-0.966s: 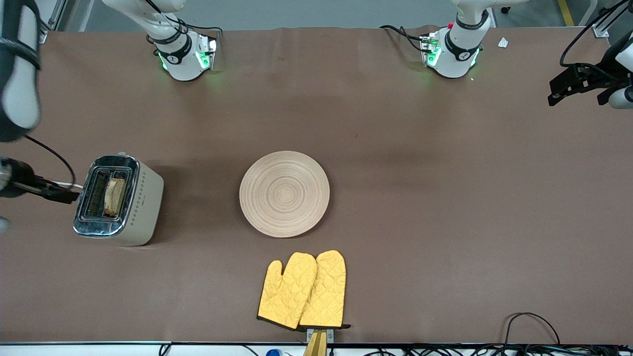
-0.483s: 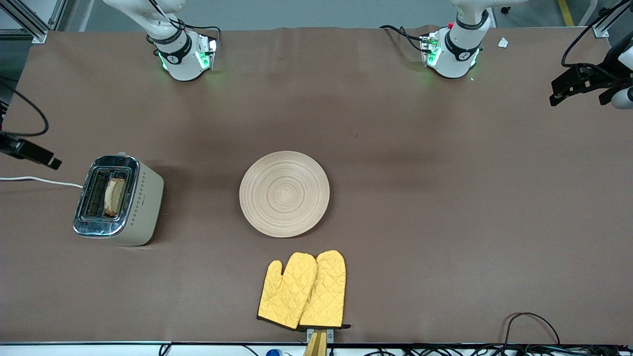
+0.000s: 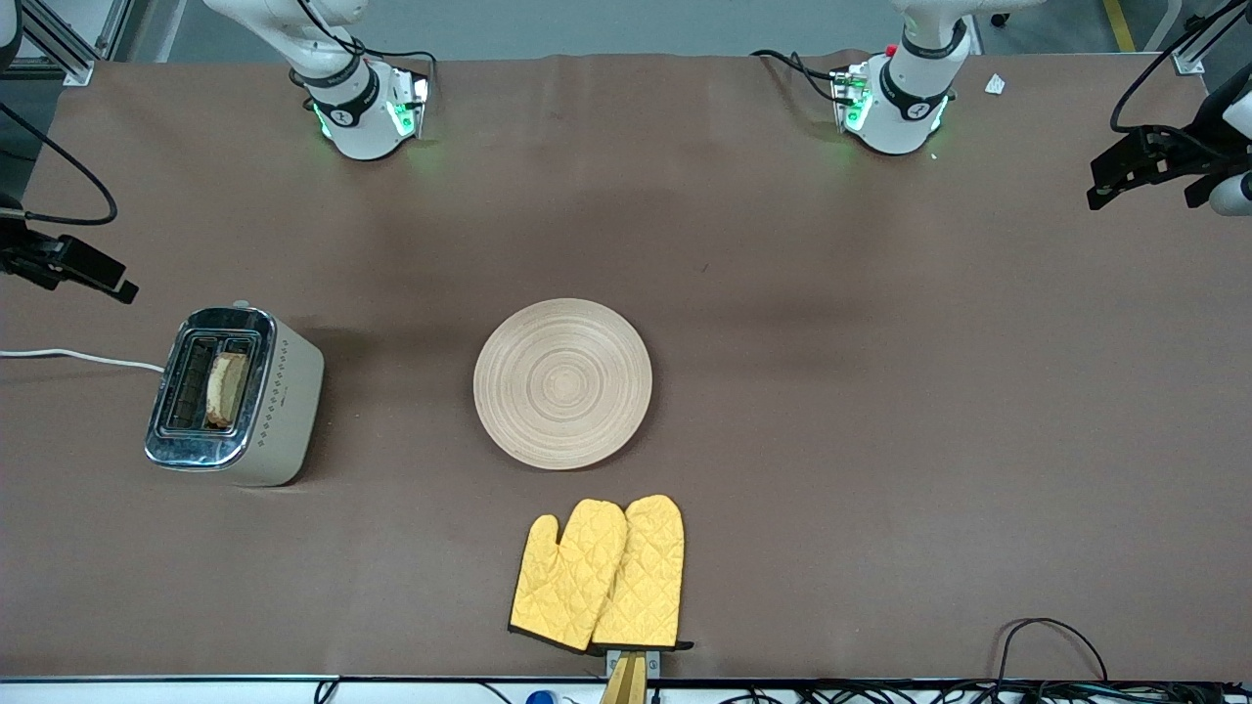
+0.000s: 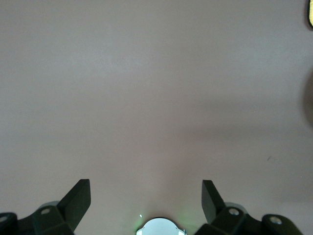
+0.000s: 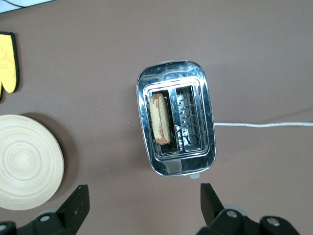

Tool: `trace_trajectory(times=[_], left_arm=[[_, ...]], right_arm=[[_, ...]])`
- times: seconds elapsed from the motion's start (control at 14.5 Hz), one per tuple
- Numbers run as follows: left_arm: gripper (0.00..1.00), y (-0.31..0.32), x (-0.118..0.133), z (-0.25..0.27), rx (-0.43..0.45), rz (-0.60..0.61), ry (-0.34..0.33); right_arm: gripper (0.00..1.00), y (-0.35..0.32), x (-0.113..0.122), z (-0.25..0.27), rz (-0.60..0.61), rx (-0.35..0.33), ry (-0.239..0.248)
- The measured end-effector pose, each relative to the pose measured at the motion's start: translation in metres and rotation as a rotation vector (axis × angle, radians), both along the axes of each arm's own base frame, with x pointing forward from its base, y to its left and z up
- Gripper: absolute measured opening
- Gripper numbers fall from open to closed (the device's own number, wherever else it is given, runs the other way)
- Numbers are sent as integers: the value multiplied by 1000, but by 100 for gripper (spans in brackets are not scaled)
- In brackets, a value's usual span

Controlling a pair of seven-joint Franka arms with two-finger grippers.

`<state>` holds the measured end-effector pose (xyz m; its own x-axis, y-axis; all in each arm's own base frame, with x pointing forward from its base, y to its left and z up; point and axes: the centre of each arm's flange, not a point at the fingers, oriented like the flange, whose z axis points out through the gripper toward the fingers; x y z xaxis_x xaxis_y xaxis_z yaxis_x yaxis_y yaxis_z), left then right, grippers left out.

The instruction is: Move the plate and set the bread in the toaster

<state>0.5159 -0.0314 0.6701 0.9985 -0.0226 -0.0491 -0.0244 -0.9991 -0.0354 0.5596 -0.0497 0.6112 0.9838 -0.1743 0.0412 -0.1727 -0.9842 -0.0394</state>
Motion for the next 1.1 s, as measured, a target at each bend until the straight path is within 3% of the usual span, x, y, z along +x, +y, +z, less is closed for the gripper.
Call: trace_trajectory(times=[0.34, 0.55, 1.1], left_arm=[[100, -1, 0, -1, 0, -5, 1], [100, -2, 1, -1, 0, -8, 3], [100, -2, 1, -1, 0, -10, 3]], right_arm=[[100, -1, 1, 2, 93, -14, -12], [100, 4, 1, 3, 137, -79, -7], [100, 10, 2, 6, 152, -100, -10]])
